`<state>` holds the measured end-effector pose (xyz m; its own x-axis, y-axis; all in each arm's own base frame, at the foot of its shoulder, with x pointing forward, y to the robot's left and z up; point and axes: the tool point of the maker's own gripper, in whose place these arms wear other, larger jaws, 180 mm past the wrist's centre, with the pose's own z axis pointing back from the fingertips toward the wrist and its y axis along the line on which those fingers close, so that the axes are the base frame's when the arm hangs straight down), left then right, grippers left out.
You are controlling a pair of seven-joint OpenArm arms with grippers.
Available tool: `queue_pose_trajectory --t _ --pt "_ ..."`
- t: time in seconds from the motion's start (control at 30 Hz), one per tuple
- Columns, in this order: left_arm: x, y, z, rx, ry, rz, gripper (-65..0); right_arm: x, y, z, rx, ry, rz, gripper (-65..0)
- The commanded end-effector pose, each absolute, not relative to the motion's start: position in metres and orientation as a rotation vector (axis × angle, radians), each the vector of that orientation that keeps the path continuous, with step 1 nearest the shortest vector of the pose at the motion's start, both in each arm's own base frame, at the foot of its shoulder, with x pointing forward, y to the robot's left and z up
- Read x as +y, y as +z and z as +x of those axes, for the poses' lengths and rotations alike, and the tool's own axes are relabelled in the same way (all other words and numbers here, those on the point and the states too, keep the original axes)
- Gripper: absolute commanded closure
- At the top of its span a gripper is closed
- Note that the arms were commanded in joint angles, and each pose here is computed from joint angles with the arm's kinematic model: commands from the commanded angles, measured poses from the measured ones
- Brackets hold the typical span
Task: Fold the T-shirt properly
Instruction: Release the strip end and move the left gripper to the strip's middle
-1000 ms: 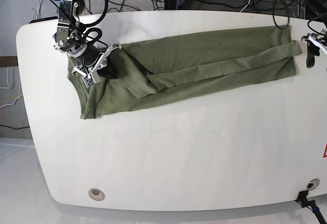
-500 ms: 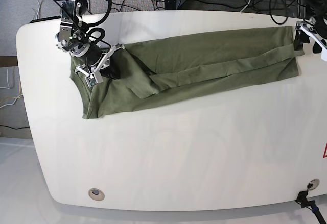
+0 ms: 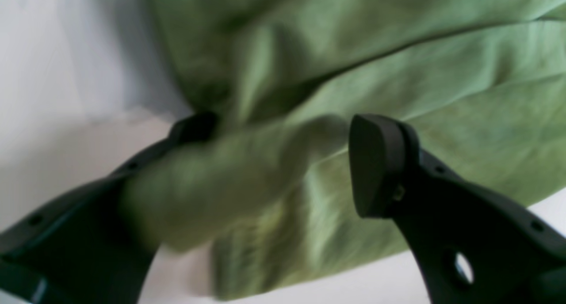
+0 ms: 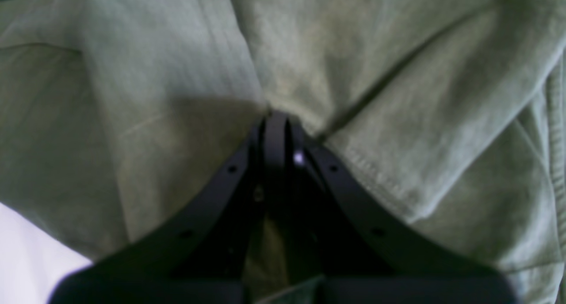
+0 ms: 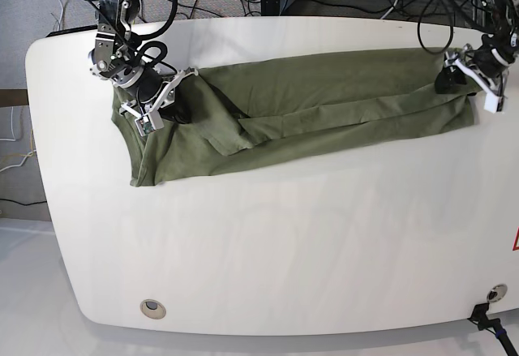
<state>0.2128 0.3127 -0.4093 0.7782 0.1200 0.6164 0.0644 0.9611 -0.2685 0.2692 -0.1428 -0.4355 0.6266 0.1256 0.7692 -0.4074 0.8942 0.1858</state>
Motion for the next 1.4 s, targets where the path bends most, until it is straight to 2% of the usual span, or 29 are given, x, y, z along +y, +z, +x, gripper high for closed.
queue_pose_trajectory --t 0.0,0.3,0.43,0.6,0.77,1.07,1.37 --pt "0.306 -0.411 0.212 -0.666 0.009 -0.294 -40.0 -0.152 -0.463 0.242 -0.677 0.373 0.296 0.0" --pt "0.304 -0.404 0.217 -0.695 0.002 -0.295 0.0 -0.153 -0.463 0.242 -0.678 0.371 0.296 0.0" --pt "0.298 -0.356 0.226 -0.803 -0.113 -0.218 0.0 -0.153 -0.463 0.242 -0.677 0.371 0.296 0.0" --pt "0.251 -0.318 0.220 -0.889 -0.248 -0.206 0.0 -0.153 -0.464 0.241 -0.675 0.370 0.297 0.0" --pt "0.190 -0.332 0.214 -0.849 -0.334 -0.351 0.0 -0.152 -0.463 0.242 -0.677 0.367 0.300 0.0" --pt "0.056 -0.313 0.251 -0.957 -0.410 -0.682 0.0 -0.143 -0.464 0.241 -0.680 0.363 0.315 0.0" --pt "0.019 -0.314 0.276 -0.942 -0.371 -0.784 0.0 -0.142 -0.465 0.241 -0.679 0.360 0.317 0.0"
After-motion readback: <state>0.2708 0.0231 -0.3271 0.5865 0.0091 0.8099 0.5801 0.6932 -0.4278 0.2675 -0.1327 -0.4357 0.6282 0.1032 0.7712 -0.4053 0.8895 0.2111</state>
